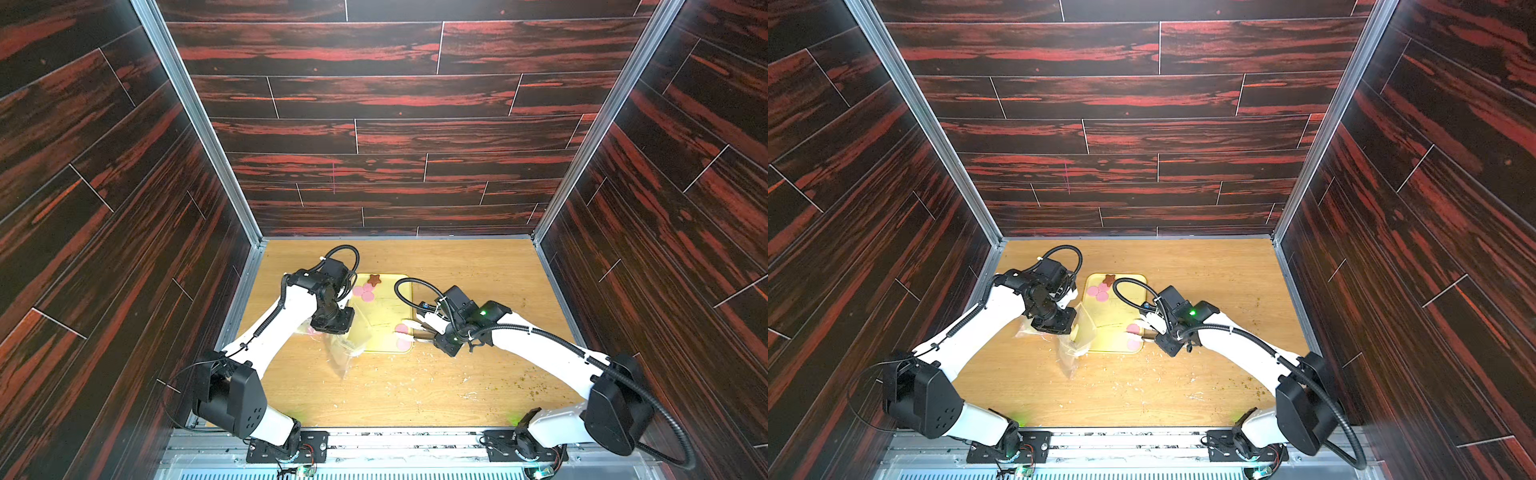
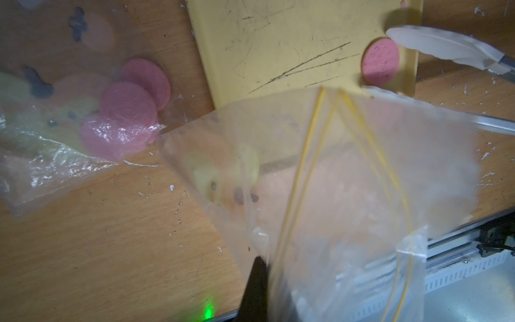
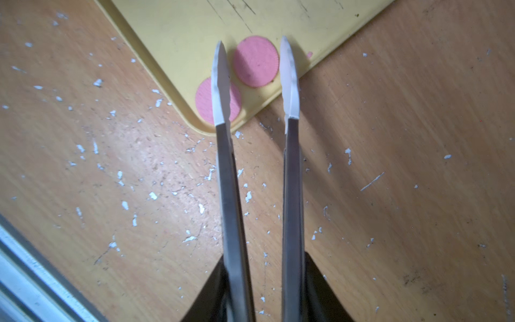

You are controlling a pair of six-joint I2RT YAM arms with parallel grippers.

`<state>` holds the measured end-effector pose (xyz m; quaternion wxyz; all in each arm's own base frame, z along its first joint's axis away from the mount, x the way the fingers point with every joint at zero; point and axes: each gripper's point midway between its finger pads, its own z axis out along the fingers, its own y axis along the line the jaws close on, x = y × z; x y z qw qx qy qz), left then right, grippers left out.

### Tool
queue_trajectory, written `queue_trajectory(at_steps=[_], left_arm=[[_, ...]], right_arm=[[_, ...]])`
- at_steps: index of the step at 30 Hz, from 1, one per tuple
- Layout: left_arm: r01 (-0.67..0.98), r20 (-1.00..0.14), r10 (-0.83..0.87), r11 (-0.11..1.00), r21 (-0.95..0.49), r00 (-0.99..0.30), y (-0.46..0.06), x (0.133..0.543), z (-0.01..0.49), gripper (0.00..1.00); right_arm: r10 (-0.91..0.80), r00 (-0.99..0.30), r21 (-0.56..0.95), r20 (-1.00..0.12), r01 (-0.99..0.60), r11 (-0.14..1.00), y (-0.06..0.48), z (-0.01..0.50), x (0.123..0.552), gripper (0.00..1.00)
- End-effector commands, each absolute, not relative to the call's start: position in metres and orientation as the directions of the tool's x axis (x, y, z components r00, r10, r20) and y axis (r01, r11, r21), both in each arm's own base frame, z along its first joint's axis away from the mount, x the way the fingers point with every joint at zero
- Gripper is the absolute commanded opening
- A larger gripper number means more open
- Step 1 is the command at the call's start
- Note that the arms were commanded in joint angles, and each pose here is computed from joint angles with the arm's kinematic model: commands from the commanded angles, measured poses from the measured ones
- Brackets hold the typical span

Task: Put the cookies into a resealable bag to prevent moisture
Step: Pick up the cookie from the tray.

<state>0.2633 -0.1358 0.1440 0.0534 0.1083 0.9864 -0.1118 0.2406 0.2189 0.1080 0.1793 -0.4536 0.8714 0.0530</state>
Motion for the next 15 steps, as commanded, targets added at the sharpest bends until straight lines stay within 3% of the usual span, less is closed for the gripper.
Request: queue_trajectory(at_steps=[1, 15], left_arm=[[0.239, -0.128, 0.215, 0.946, -0.217, -0.968, -0.134, 0.258, 0.148, 0.0], [0.24, -0.121, 0.217, 0.945, -0.221, -0.969, -0.135, 0.256, 0.148, 0.0]], right_arm=[[-0.788, -0.506, -0.066, -0.351, -0.826, 0.56, 0.226, 0.109, 0.243, 0.39], [-0.791, -0.494, -0.08, -0.361, -0.829, 0.553, 0.234, 0.114, 0.249, 0.35]])
